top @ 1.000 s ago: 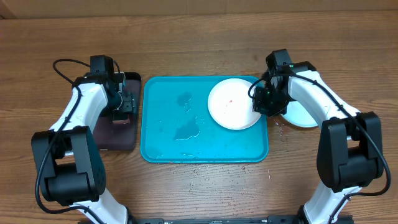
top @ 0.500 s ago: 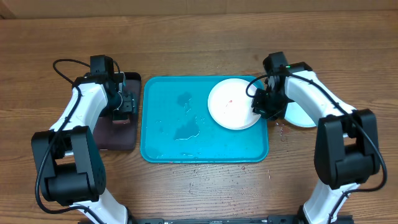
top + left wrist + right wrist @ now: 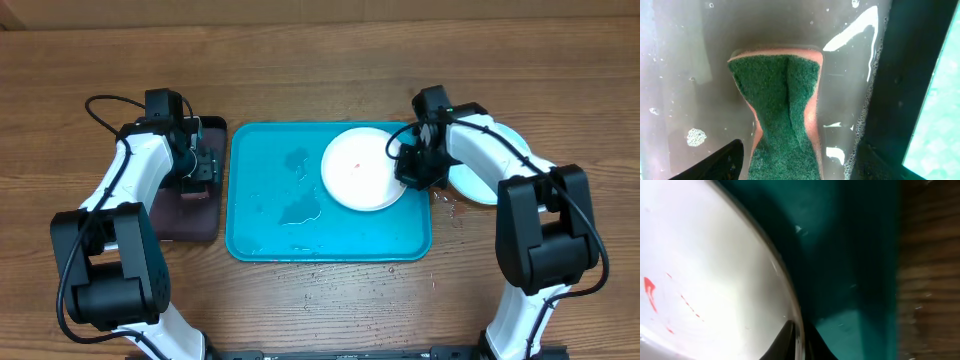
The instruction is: Clean dirty plates on tray and stack at the side
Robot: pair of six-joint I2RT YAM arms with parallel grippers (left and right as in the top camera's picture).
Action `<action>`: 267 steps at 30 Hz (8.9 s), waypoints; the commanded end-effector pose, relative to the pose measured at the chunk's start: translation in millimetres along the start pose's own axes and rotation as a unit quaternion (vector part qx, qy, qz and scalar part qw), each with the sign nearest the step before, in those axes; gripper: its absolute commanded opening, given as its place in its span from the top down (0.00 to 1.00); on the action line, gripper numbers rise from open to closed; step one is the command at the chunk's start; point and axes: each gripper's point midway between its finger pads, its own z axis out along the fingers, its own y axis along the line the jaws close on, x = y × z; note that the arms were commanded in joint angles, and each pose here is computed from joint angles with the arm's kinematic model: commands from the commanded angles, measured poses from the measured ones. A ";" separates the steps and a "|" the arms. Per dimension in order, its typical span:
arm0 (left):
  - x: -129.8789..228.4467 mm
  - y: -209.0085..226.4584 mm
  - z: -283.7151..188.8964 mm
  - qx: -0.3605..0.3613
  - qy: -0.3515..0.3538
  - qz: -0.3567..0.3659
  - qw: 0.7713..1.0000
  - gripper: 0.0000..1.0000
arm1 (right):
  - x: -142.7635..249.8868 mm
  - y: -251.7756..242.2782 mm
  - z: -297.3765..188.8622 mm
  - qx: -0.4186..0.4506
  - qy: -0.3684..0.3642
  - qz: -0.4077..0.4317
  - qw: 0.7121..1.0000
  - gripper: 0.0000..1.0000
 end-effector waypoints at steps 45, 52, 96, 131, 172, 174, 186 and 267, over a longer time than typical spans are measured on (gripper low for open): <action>-14.4 3.3 -1.2 -0.002 -0.041 -0.052 0.998 0.36 | 0.0 49.3 11.5 -0.004 -0.040 -0.133 0.990 0.96; -10.3 12.6 8.2 -0.028 -0.048 -0.066 0.996 0.39 | 0.4 49.2 11.5 -0.004 -0.039 -0.133 0.990 0.96; -12.9 15.4 2.4 -0.037 -0.067 -0.021 0.997 0.64 | 1.7 48.1 11.7 -0.002 -0.037 -0.132 0.991 0.96; -31.0 8.3 -68.9 0.157 -0.164 -0.029 0.973 0.96 | 2.5 47.5 11.7 -0.001 -0.035 -0.132 0.991 0.96; -19.5 28.6 -93.5 0.201 -0.326 -0.094 0.919 0.96 | 3.7 46.5 11.8 0.001 -0.032 -0.131 0.991 0.96; -19.6 28.6 -93.6 0.201 -0.326 -0.094 0.919 0.96 | 3.7 46.5 11.8 0.001 -0.032 -0.131 0.991 0.96; -19.6 28.5 -93.6 0.201 -0.326 -0.094 0.919 0.96 | 4.0 46.6 11.9 0.001 -0.032 -0.137 0.990 0.96; 21.6 -220.1 -2.5 0.094 -0.014 0.184 0.978 0.96 | 19.2 54.6 15.3 0.005 -0.014 -0.215 0.977 0.96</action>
